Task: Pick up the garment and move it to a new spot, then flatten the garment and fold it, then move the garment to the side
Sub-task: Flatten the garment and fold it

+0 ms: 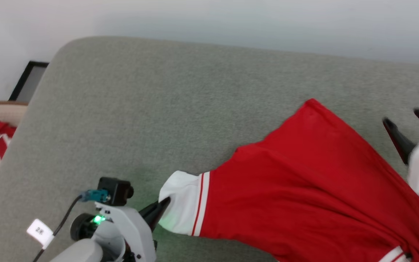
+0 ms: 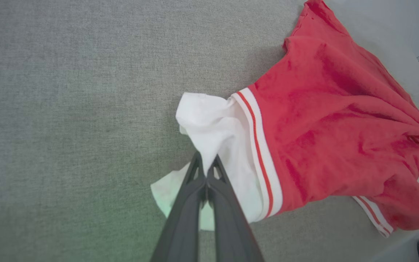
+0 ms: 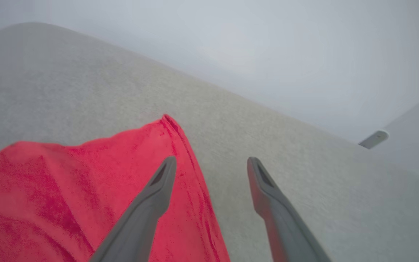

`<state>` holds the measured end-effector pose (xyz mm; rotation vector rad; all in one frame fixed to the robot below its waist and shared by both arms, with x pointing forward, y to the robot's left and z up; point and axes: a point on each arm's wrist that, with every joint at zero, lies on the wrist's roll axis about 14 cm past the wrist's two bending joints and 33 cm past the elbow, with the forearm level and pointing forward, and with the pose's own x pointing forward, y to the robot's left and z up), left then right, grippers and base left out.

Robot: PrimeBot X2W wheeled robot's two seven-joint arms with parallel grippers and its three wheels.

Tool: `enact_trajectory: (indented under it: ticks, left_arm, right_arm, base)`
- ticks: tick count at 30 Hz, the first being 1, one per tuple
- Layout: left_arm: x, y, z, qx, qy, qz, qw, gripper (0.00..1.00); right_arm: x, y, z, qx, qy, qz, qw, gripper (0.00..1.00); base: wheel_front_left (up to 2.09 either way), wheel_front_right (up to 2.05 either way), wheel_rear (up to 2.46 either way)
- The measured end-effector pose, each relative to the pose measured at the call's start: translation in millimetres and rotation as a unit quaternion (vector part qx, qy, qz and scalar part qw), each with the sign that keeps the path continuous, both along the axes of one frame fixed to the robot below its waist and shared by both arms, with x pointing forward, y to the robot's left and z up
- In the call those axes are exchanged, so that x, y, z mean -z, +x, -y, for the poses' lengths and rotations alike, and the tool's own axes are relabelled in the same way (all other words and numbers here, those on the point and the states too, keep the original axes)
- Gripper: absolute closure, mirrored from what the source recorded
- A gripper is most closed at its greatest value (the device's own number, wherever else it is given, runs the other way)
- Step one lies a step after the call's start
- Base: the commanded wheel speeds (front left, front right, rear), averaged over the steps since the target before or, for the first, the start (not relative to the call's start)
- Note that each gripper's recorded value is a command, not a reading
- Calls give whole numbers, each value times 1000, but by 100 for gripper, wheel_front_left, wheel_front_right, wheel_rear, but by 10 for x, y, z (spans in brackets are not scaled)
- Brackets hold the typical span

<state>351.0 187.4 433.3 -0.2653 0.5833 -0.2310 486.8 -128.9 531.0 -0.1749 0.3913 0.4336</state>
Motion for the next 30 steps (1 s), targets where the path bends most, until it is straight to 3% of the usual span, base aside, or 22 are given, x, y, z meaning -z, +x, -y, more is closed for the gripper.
enact_trajectory:
  ticks: [4, 11, 22, 24, 30]
  left_arm:
    - [35, 34, 11, 0, -4, -2, 1000, 100]
    - [74, 103, 26, 3, -8, -4, 1000, 100]
    - [244, 86, -108, -20, -9, -23, 999, 100]
    - [285, 66, -145, -26, -8, -28, 999, 100]
    - [347, 58, -237, -37, -4, -37, 999, 100]
  right_arm:
    - [139, 337, -333, -33, -5, -7, 999, 0]
    - [628, 686, -710, -79, -59, -86, 991, 0]
    - [1373, 831, -854, -98, -144, -221, 960, 0]
    - [1463, 813, -857, -95, -148, -254, 951, 100]
    - [1497, 829, -840, -83, -151, -297, 939, 100]
  base:
    - [0, 0, 0]
    - [0, 0, 0]
    - [0, 0, 0]
    - [0, 0, 0]
    - [0, 0, 0]
